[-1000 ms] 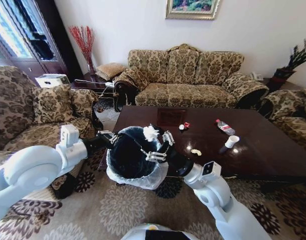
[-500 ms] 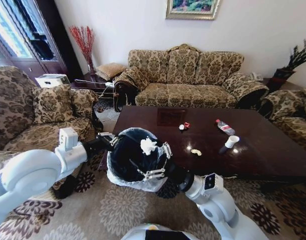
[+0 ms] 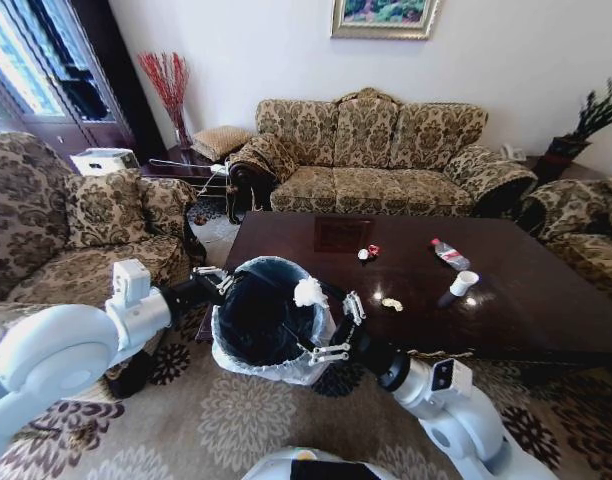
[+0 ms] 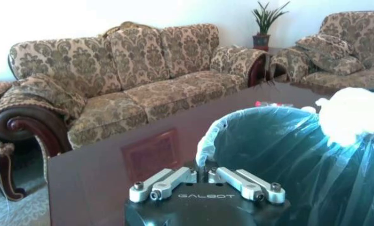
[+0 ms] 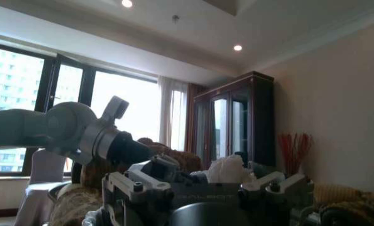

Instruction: Move to the front of the table and place the trash on the table into the trash bin.

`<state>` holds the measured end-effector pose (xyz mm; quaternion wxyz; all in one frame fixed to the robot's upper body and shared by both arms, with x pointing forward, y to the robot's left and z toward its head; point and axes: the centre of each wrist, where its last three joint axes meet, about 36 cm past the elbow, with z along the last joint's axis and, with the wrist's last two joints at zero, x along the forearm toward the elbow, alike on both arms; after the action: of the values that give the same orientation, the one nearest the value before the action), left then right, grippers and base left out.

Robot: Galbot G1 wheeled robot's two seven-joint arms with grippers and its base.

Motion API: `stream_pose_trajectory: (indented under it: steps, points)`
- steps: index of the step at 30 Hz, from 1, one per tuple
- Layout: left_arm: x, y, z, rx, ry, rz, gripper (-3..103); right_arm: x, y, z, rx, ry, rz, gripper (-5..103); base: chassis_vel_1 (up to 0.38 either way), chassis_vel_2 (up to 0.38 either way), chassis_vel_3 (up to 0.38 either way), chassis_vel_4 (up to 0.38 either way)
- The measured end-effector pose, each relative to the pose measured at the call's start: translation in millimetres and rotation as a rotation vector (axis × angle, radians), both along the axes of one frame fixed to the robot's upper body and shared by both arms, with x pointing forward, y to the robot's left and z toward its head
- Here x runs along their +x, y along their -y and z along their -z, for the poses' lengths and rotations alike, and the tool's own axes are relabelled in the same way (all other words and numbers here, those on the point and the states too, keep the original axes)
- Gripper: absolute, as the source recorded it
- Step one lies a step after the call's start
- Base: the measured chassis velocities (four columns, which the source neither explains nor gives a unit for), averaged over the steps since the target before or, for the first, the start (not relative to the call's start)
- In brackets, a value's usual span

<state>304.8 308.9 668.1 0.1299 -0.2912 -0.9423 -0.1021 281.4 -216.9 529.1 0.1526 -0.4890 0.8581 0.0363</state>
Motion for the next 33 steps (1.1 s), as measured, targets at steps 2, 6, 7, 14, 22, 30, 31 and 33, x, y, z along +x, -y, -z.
stream_pose_trajectory:
  steps: [2, 6, 7, 14, 22, 30, 31, 33]
  points:
    - [-0.7, -0.9, 1.7, -0.004, 0.001, -0.002, 4, -2.7, 5.8, -3.3, -0.012, 0.008, 0.006, 100, 0.000, 0.000, 0.000, 0.000]
    - [-1.0, -1.2, 2.4, -0.006, 0.001, -0.002, 4, -4.6, 6.6, -4.3, -0.014, 0.010, -0.001, 100, 0.000, 0.000, 0.000, 0.000]
    - [-1.0, -1.2, 2.4, -0.006, 0.001, -0.001, 4, -4.8, 4.8, -4.1, -0.010, 0.009, -0.008, 100, 0.000, 0.000, 0.000, 0.000]
    - [-0.9, -0.8, 3.2, -0.006, -0.005, 0.000, 4, -2.4, -19.7, 2.9, -0.009, -0.020, -0.057, 100, 0.000, 0.000, 0.000, 0.000]
    - [-3.0, -4.4, 5.5, -0.011, -0.009, -0.020, 4, -11.7, -27.9, 1.1, 0.052, -0.120, -0.047, 100, 0.000, 0.000, 0.000, 0.000]
    - [-7.1, -10.9, 8.6, -0.018, -0.013, -0.054, 4, -7.5, -21.0, -6.9, 0.146, -0.141, -0.006, 100, 0.000, 0.000, 0.000, 0.000]
    - [-7.1, -10.9, 8.6, -0.018, -0.013, -0.054, 4, -7.5, -21.0, -6.9, 0.146, -0.141, -0.006, 100, 0.000, 0.000, 0.000, 0.000]
    - [-9.6, -13.5, 13.0, -0.010, -0.017, -0.065, 4, -0.4, -14.9, -10.0, 0.169, -0.103, 0.044, 100, 0.000, 0.000, 0.000, 0.000]
